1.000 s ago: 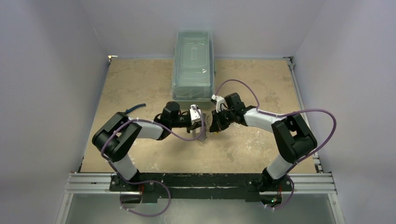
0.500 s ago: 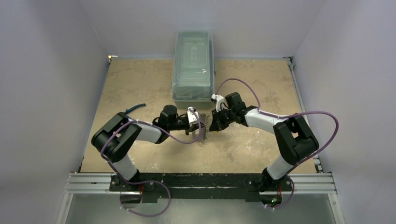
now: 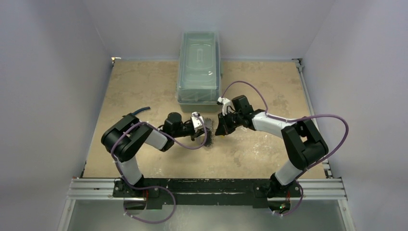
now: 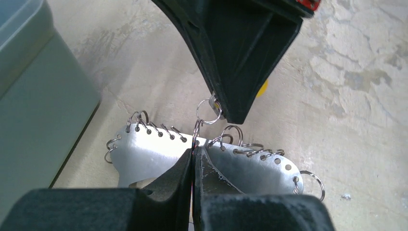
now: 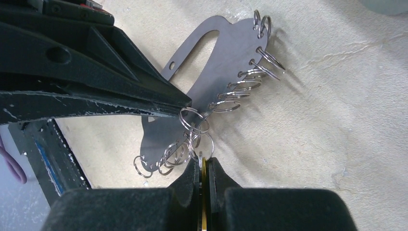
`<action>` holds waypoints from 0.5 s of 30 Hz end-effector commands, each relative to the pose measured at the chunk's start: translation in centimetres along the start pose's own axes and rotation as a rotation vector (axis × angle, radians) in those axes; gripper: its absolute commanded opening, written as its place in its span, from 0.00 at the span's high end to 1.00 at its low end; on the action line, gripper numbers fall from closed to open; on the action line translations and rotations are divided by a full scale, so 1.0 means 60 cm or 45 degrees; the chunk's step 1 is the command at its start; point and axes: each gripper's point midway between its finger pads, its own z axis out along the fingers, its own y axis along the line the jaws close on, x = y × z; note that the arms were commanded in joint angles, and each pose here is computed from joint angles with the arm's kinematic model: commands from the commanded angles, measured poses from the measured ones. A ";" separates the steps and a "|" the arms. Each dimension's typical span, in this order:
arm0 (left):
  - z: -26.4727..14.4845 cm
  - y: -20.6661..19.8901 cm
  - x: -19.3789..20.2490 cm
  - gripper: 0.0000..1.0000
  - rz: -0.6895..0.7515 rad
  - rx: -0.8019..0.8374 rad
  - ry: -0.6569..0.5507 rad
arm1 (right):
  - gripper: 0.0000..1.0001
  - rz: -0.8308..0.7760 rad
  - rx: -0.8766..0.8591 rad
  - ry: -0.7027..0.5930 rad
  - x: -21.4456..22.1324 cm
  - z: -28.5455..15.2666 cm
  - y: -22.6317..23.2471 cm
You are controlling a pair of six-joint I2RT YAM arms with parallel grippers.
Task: Remove the keys from the keyring
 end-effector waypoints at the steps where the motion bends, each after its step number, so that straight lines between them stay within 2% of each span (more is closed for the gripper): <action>1: 0.011 0.030 -0.050 1.00 -0.079 -0.093 -0.123 | 1.00 -0.002 -0.004 0.012 0.001 0.002 -0.004; 9: 0.015 0.033 -0.100 1.00 -0.119 -0.095 -0.206 | 1.00 0.053 -0.047 0.024 -0.004 0.017 -0.001; 13: 0.016 0.026 -0.098 1.00 -0.129 -0.073 -0.186 | 1.00 0.053 -0.050 0.016 -0.011 0.019 -0.001; 15: 0.017 0.018 -0.095 1.00 -0.073 0.001 -0.153 | 1.00 0.054 -0.049 0.021 -0.008 0.017 0.000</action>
